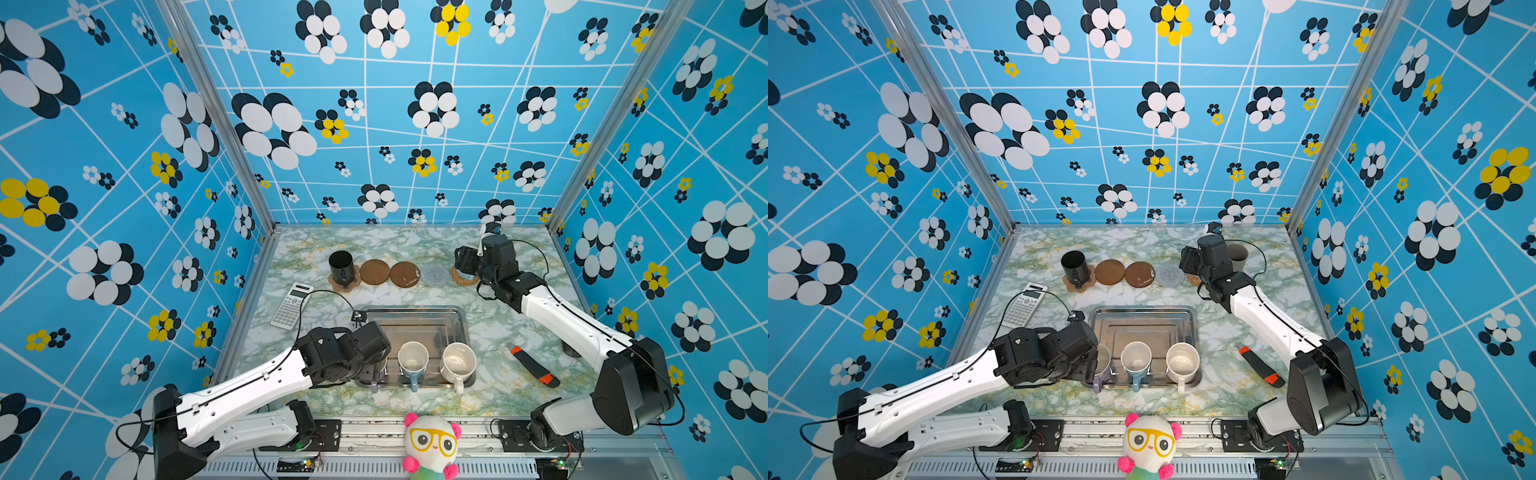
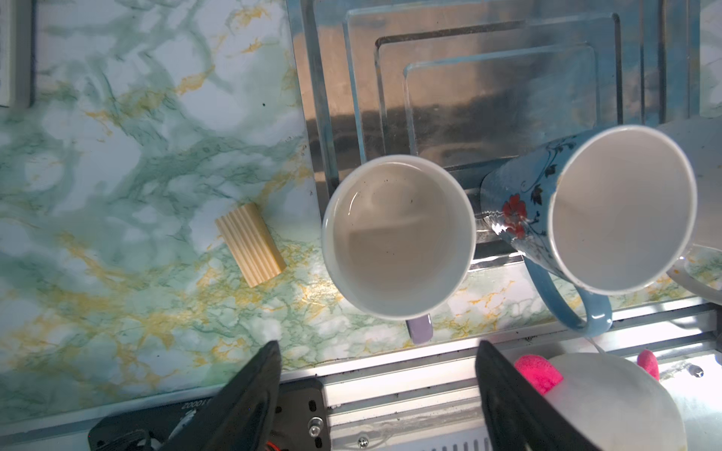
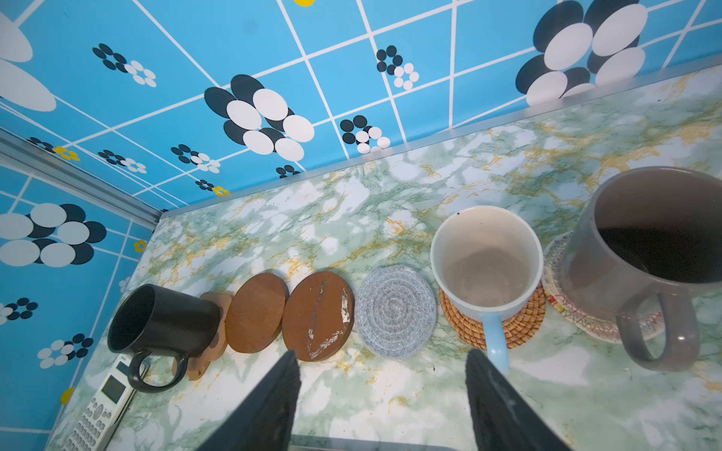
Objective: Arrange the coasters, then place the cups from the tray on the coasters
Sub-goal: 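Move the left gripper over the white mug with purple handle in the tray, then lower the left gripper onto the rim of the white mug with purple handle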
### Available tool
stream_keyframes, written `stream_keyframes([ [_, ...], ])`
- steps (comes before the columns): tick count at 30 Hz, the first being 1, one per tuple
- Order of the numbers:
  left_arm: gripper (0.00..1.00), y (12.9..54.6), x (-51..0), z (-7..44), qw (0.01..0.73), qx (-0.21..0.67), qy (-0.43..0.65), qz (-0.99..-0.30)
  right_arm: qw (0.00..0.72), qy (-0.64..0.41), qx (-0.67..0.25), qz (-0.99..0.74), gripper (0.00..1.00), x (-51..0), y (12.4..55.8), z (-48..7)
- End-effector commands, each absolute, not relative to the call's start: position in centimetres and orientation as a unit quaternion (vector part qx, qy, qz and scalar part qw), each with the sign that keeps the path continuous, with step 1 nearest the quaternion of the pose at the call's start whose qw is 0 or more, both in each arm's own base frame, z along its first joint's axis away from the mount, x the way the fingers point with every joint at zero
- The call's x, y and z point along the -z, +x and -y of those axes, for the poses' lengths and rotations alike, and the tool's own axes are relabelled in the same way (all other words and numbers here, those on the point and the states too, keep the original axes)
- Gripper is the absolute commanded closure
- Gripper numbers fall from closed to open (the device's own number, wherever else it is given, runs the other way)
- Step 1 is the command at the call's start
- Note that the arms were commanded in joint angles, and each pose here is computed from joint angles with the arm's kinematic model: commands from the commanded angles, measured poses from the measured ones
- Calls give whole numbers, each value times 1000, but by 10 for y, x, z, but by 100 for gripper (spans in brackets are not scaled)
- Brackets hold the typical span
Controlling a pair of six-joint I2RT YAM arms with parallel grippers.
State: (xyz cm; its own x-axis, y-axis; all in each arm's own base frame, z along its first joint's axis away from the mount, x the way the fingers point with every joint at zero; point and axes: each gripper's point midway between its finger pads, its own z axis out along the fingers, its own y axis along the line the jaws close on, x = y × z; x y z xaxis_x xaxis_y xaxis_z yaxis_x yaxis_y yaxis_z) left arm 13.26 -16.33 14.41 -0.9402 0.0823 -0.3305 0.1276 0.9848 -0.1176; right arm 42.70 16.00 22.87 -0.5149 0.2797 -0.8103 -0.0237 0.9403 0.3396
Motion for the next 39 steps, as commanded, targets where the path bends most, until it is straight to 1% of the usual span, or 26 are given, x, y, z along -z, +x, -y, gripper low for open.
stream_keyframes([
  [1, 23, 126, -132, 169, 147, 81, 29, -985, 491, 72, -159, -854, 31, -228, 427, -163],
  [6, 29, 123, -115, 181, 134, 97, 21, -986, 496, 76, -153, -852, 30, -230, 423, -158],
  [9, 30, 122, -108, 192, 130, 116, 25, -984, 497, 74, -153, -851, 30, -230, 423, -158],
  [13, 32, 120, -100, 193, 124, 114, 22, -985, 493, 72, -153, -853, 30, -227, 424, -159],
  [18, 48, 114, -91, 193, 107, 111, 13, -988, 490, 70, -155, -855, 30, -224, 425, -162],
  [31, 56, 109, -75, 185, 101, 96, -8, -990, 487, 69, -157, -857, 30, -221, 427, -163],
  [35, 56, 112, -70, 187, 109, 101, -12, -989, 487, 69, -157, -856, 30, -221, 427, -163],
  [36, 60, 113, -69, 187, 111, 101, -14, -988, 487, 69, -157, -856, 30, -221, 427, -163],
  [39, 62, 114, -64, 186, 113, 100, -16, -988, 486, 69, -156, -857, 30, -220, 427, -163],
])
